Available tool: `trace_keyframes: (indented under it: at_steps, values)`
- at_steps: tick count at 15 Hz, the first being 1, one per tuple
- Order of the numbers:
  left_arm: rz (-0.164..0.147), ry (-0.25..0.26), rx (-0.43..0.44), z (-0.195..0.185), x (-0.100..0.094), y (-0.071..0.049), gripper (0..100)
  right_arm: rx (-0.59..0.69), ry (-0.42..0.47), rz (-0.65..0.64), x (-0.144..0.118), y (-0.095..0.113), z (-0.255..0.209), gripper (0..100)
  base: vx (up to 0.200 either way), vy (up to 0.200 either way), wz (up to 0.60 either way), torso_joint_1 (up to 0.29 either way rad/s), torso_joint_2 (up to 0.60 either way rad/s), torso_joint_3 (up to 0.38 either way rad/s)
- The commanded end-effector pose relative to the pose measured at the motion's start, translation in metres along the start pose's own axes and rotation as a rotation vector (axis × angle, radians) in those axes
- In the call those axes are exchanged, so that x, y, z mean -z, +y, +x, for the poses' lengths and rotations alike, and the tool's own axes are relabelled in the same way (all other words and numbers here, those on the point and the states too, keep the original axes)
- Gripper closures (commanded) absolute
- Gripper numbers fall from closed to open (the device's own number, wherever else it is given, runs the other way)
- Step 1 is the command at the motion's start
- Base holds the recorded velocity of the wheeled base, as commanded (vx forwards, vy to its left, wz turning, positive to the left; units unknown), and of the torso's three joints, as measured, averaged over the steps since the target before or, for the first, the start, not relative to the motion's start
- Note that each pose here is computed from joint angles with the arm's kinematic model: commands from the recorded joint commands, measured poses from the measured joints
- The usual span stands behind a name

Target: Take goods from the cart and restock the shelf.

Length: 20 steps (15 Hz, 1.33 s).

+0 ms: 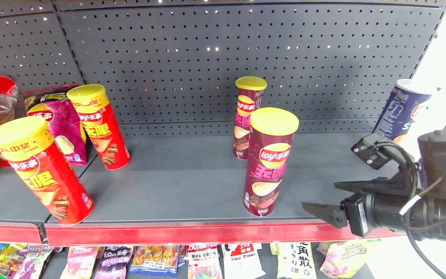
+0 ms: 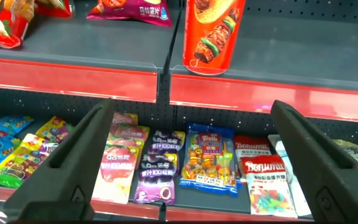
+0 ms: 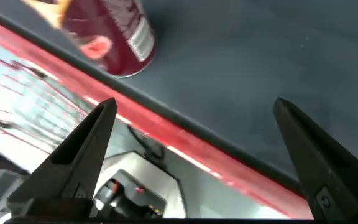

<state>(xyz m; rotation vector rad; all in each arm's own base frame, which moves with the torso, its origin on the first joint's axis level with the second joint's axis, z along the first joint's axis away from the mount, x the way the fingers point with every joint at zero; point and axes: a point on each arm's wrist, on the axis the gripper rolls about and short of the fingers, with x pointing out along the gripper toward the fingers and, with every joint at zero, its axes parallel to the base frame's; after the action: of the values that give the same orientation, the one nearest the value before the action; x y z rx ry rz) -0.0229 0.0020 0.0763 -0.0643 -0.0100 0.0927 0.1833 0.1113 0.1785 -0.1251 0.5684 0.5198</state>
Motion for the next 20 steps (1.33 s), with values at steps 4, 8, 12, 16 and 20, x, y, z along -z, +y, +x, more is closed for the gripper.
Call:
trace_keyframes:
  at_steps: [4,8,12,16,20]
  values:
    - [0.0,-0.001,-0.001,0.0,0.0,0.0,0,0.058,0.033,-0.013,-0.012,0.0,0.028,0,0.0,0.0,0.0,0.0,0.0,0.0]
    - [0.0,-0.001,-0.001,0.0,0.0,0.0,0,0.09,0.073,-0.047,-0.009,-0.001,0.04,0,0.0,0.0,0.0,0.0,0.0,0.0]
    - [0.0,-0.001,-0.001,0.0,0.0,0.0,0,0.12,0.074,-0.049,-0.015,-0.001,0.051,0,0.0,0.0,0.0,0.0,0.0,0.0]
    - [0.0,-0.001,-0.001,0.0,0.0,0.0,0,0.126,0.086,-0.065,-0.016,-0.001,0.059,0,0.0,0.0,0.0,0.0,0.0,0.0]
    - [0.0,-0.001,-0.001,0.0,0.0,0.0,0,0.125,0.1,-0.072,-0.014,-0.001,0.063,0,0.0,0.0,0.0,0.0,0.0,0.0]
